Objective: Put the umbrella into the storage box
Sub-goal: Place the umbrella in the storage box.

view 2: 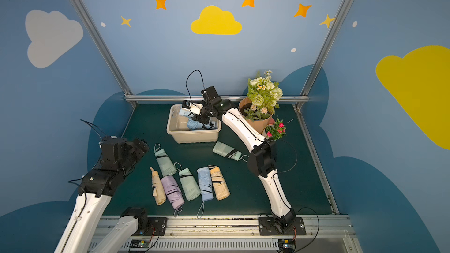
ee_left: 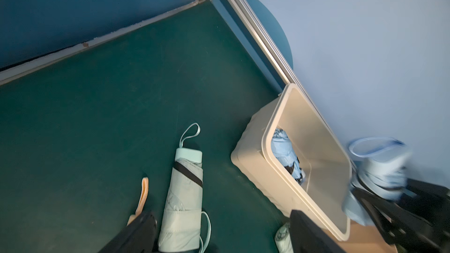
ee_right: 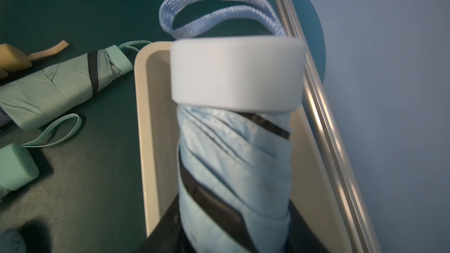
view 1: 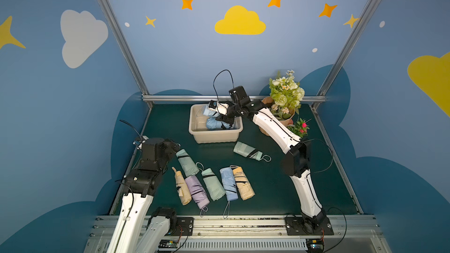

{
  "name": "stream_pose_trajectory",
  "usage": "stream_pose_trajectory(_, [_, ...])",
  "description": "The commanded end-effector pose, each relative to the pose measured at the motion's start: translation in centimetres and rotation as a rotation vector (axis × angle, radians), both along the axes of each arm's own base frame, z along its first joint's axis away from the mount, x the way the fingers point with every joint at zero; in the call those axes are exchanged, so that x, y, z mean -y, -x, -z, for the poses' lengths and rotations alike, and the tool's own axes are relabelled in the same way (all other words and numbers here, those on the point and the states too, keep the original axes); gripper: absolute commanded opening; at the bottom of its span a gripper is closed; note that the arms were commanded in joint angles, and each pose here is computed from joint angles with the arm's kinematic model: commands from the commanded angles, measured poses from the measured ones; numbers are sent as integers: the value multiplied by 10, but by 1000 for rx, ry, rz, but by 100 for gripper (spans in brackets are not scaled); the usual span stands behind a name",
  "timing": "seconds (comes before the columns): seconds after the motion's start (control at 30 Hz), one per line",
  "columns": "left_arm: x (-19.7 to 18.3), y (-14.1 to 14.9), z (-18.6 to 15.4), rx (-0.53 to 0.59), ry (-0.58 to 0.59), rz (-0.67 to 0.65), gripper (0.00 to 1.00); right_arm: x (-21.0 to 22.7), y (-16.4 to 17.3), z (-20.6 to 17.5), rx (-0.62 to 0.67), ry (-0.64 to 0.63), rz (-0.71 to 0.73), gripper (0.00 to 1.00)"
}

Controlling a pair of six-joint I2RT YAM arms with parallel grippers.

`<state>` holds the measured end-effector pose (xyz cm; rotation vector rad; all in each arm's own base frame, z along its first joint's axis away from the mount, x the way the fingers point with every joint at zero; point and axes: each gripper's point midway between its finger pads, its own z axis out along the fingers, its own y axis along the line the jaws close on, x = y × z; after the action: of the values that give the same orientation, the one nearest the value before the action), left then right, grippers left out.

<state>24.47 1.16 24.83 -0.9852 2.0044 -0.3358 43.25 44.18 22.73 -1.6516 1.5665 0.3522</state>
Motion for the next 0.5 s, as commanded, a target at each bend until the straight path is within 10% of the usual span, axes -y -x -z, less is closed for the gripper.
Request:
stream_pose_trajectory(0.0, [13, 28, 18, -117, 57, 69, 90, -12, -12, -6, 85, -17, -34, 32])
stream_pose_trajectory(0.2, [24, 42, 35, -186, 146, 75, 90, -24, -17, 34, 43, 7, -36, 41])
stream_pose_trajectory(0.47, [31, 40, 40, -206, 181, 95, 91, -35, -22, 23, 77, -46, -5, 95])
